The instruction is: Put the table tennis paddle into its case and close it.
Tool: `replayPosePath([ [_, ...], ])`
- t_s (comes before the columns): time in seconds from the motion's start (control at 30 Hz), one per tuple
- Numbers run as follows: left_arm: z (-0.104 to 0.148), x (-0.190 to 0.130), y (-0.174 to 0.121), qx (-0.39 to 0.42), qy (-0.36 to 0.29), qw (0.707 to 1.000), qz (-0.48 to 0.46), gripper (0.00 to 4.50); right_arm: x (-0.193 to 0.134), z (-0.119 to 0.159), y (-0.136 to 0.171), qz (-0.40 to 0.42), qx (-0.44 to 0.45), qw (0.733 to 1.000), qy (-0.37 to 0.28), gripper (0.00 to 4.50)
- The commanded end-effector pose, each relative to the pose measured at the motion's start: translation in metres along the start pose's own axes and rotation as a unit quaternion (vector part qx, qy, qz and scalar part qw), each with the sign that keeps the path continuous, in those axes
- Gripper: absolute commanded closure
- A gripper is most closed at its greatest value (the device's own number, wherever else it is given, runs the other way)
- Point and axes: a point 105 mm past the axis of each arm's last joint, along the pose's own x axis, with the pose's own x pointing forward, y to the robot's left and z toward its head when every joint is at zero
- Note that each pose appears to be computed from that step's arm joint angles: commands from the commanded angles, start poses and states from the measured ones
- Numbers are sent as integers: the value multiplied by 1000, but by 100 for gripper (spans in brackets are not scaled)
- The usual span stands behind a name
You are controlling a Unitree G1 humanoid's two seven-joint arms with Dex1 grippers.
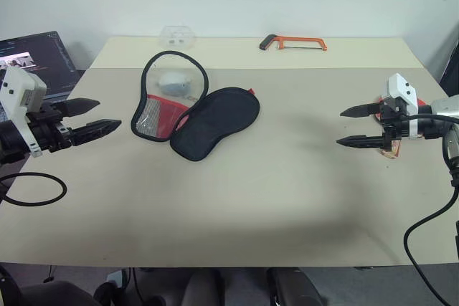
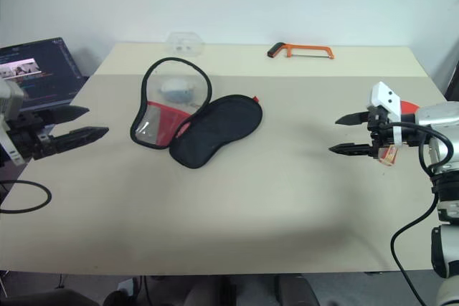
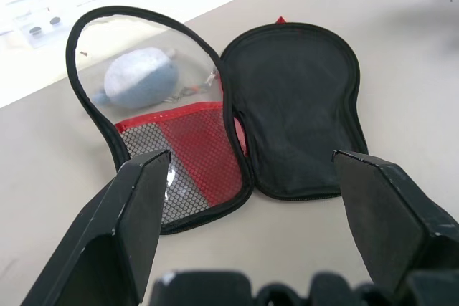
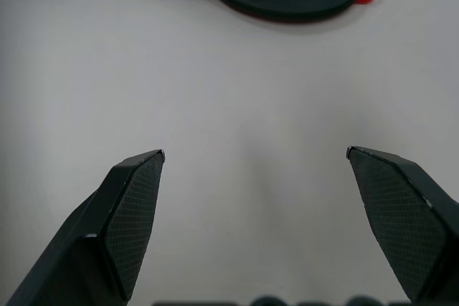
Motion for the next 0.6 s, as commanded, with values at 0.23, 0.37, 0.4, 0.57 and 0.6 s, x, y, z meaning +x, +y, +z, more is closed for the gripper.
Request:
replayPosePath([
  [0.23, 18, -7, 10, 30, -25, 999, 33, 56, -4, 18, -1, -6, -27, 999, -22, 2],
  [0.37, 11, 3, 32, 28, -36, 994, 103, 56, -1, 20, 4, 1, -35, 999, -27, 2],
  [0.4, 9, 6, 36, 29, -35, 992, 118, 56, -2, 21, 5, 1, -36, 999, -28, 2],
  [0.57, -12, 25, 76, 12, 14, 971, 239, 56, 4, 23, 12, 8, -41, 999, -34, 2],
  [0.6, -20, 30, 84, 1, 28, 965, 259, 56, 8, 23, 14, 10, -41, 998, -35, 2],
])
